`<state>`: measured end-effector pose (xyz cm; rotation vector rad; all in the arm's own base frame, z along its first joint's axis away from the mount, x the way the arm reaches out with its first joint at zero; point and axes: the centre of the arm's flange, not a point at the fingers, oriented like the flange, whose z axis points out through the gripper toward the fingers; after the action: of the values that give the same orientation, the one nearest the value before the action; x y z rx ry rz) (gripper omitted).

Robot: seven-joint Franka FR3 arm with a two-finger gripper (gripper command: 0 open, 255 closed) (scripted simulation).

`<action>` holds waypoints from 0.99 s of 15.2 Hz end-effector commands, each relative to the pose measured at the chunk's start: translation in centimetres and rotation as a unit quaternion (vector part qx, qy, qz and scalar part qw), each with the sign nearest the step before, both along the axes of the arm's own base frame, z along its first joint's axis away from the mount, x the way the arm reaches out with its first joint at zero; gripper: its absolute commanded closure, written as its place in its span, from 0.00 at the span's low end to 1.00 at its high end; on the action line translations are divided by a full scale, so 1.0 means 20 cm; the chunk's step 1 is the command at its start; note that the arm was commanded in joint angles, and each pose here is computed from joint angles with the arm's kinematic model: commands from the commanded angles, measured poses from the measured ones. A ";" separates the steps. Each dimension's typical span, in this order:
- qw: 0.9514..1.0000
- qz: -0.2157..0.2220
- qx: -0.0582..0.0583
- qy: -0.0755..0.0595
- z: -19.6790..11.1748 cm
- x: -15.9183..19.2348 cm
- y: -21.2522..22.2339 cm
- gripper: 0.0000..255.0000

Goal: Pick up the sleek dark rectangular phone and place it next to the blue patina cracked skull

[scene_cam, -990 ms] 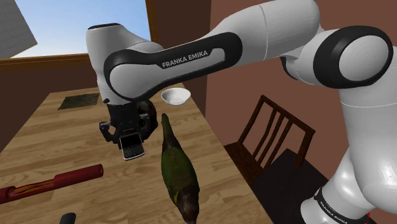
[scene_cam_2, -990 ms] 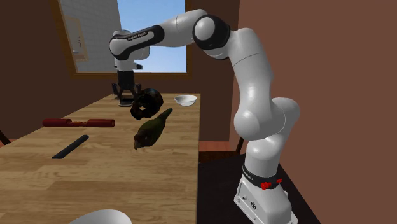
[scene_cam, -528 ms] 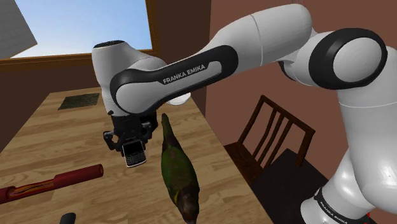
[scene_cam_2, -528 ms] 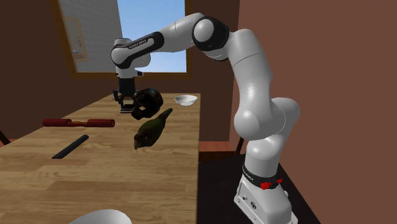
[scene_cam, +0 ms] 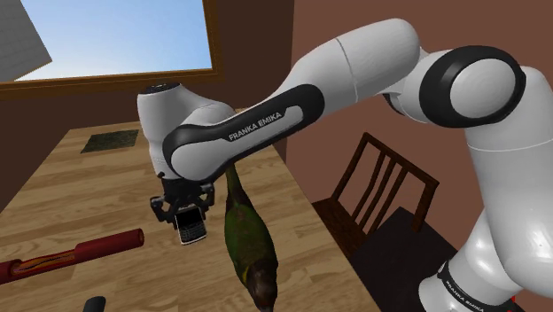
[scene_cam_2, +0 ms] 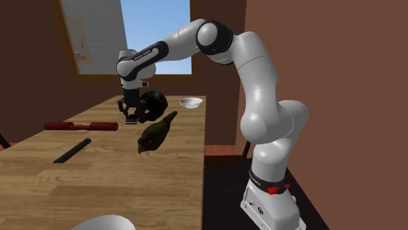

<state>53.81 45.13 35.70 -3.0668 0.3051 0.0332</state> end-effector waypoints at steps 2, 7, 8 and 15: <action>1.000 0.000 0.000 0.000 -0.07 0.00 0.00 1.00; 1.000 0.000 0.000 0.000 -0.21 0.00 0.00 1.00; 1.000 0.000 0.000 0.000 -0.23 0.00 0.00 1.00; 1.000 0.000 0.000 0.000 -0.43 0.00 0.00 1.00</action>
<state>53.76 45.02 27.77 -3.0667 0.3050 0.0333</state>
